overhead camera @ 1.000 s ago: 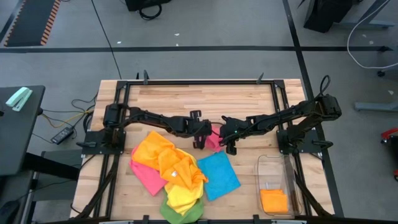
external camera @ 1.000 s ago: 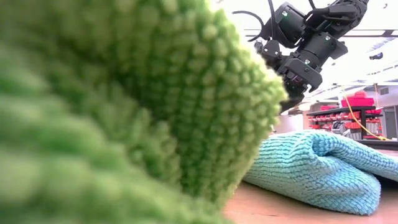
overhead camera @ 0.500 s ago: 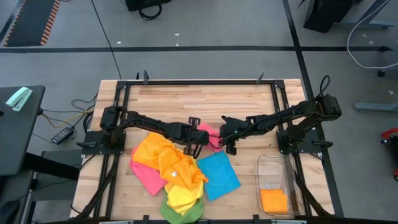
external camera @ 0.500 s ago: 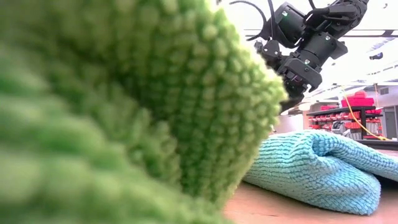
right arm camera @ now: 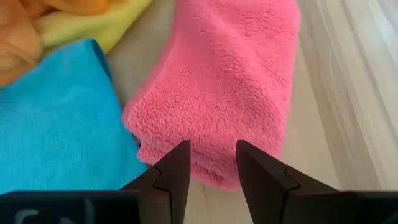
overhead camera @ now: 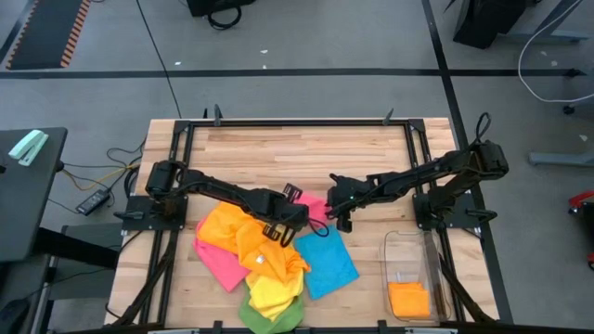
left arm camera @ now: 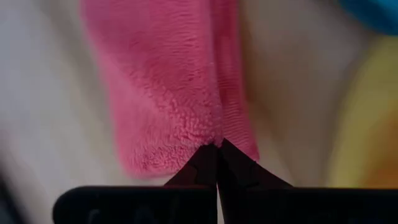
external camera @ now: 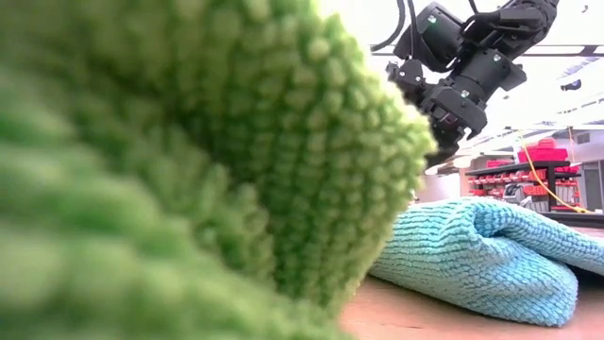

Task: Fold microfiber towels
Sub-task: Fold the pink towel

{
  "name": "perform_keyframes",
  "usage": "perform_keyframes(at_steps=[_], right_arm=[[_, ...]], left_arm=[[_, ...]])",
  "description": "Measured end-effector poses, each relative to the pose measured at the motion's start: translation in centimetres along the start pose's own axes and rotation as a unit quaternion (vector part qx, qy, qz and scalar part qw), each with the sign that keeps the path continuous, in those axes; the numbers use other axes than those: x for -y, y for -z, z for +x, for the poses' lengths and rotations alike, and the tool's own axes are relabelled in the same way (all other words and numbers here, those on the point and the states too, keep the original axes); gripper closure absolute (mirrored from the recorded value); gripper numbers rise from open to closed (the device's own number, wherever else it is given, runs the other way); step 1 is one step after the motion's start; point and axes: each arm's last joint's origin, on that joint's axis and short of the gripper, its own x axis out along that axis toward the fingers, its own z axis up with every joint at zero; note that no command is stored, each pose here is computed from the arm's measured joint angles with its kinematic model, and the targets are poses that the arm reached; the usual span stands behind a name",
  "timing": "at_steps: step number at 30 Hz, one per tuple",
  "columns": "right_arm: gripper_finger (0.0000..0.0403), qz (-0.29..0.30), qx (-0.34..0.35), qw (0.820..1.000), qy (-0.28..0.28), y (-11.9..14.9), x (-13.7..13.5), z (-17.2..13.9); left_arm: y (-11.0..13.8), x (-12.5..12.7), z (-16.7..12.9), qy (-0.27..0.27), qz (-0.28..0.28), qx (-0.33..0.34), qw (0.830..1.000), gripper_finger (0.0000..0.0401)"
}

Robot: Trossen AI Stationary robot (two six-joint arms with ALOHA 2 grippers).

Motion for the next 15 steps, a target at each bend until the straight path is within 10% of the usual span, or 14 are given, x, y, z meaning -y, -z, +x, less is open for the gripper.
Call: perform_keyframes(at_steps=[15], right_arm=[[0.0266, -0.002, 0.003, 1.000, -0.015, 0.02, -0.08, 0.45]], left_arm=[[0.26, 0.36, 0.00, 0.040, 0.013, -0.002, 0.999, 0.0389]])
